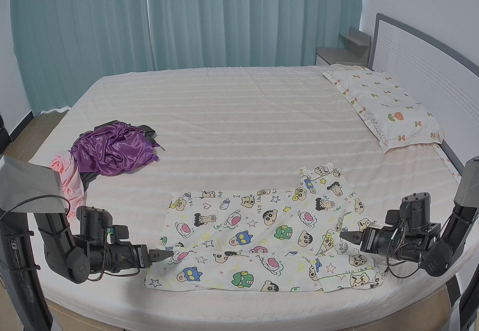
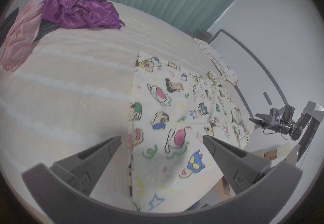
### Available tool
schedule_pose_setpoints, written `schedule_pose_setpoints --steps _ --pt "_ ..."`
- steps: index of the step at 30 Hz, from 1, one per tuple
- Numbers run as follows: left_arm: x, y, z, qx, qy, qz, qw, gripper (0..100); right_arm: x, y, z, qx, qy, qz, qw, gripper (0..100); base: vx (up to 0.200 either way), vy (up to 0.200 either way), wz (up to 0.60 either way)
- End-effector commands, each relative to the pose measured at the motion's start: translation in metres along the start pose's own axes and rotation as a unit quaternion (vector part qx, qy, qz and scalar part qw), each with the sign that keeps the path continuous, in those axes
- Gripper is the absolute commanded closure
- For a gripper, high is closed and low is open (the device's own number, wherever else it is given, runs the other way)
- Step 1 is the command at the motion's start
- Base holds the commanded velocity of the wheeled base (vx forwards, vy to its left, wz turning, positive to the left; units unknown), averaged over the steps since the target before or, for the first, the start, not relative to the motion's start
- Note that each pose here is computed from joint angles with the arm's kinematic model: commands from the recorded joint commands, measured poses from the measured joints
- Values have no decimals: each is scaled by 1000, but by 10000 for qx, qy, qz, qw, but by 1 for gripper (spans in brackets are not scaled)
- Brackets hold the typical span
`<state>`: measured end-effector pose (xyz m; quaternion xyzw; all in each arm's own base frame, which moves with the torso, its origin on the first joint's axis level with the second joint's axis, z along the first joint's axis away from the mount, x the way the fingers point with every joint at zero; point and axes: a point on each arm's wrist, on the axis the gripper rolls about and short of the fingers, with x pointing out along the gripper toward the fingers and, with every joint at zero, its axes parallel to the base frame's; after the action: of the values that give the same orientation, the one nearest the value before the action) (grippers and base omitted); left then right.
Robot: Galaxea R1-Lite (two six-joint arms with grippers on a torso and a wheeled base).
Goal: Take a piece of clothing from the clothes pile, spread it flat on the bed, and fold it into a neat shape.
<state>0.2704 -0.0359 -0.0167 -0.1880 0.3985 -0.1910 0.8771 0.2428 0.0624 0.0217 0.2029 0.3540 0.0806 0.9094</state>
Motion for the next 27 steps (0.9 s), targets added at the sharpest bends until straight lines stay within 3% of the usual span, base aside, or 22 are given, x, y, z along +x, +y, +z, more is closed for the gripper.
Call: schedule_pose_setpoints --steps 1,9,10,20,27 --pt "15 0 4 38 -8 -83 10000 0 1 -1 -1 1 32 -13 10000 0 0 0 0" --pt "24 4 -5 2 184 -54 9998 0 2 -1 -1 1 32 -13 10000 0 0 0 0" --pt "24 4 -5 -1 188 -45 9998 100 2 -1 -1 1 32 -13 10000 0 0 0 0" --pt "15 8 -7 -87 180 86 9998 100 3 -2 -2 1 56 -32 10000 0 0 0 0" --pt "4 5 -18 146 375 166 9991 100 3 -4 -3 -115 88 -81 9999 0 0 0 0"
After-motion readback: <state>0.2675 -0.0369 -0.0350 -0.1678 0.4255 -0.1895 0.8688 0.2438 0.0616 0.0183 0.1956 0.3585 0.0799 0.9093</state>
